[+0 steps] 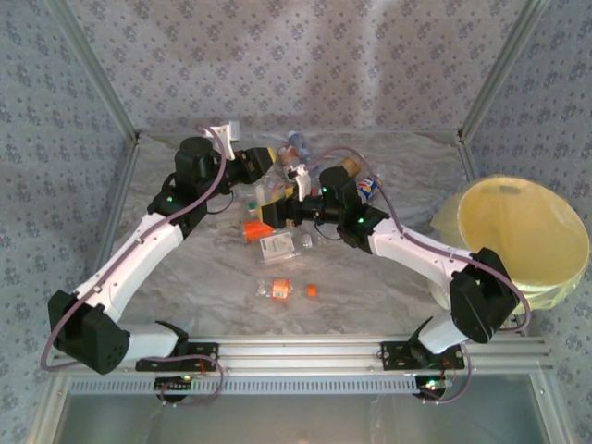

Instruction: Put the plastic bottles in the bin

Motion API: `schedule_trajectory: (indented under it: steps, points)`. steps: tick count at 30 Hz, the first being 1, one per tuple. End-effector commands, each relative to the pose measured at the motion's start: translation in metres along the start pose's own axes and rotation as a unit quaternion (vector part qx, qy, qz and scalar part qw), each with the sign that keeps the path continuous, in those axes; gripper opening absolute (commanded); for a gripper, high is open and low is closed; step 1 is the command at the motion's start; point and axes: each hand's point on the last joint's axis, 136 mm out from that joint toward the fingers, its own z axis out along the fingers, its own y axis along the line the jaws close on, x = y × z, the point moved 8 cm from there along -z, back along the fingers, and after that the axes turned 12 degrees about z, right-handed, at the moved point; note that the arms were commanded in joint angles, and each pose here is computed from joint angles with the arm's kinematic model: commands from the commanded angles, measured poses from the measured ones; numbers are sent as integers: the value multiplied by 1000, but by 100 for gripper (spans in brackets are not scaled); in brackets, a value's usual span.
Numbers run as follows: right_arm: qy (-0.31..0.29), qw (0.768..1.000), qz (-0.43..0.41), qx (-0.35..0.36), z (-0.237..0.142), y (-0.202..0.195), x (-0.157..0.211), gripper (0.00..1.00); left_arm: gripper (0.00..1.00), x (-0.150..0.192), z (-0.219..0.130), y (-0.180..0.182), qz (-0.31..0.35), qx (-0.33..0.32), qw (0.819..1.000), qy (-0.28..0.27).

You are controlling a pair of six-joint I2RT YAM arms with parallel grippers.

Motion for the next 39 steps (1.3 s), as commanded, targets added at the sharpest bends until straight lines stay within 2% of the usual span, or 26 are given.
schedule_trajectory:
  steps: [1,4,6,8,11,12,18,24,27,31,33,37,39]
  points:
    - [-15,1000,2,18,-5,3,-12,70,31,-16,-3,-14,14,32,999,-26]
    - [-20,999,-3,28,-10,2,-14,63,36,-15,-3,-15,13,31,999,-23]
    - [-25,999,-3,35,-14,0,-16,60,48,-16,-4,-15,9,27,999,-21]
    - [-29,999,-1,42,-20,-2,-19,57,70,-16,-5,-14,4,19,1000,-20]
    - [-36,997,1,61,-31,-8,-22,54,95,-17,-8,-14,4,17,1000,-19]
    - [-37,997,0,71,-36,-9,-22,54,98,-17,-9,-15,5,18,1000,-20]
    - [-62,987,-31,142,-80,-4,-34,53,98,-13,-21,-9,3,-11,999,-33]
    - [-101,961,-80,243,-152,20,-50,52,98,7,-29,8,25,-63,997,-35]
    - [-130,932,-99,323,-196,34,-57,52,98,18,-32,20,22,-104,994,-31]
    - [-183,878,-109,429,-258,47,-60,51,98,31,-34,33,17,-137,990,-28]
    - [-209,842,-103,486,-287,55,-61,51,98,35,-34,38,19,-151,988,-27]
    - [-255,739,-85,618,-346,64,-54,50,98,40,-31,47,15,-166,986,-22]
    - [-269,701,-75,656,-365,66,-47,50,98,41,-28,50,12,-170,985,-17]
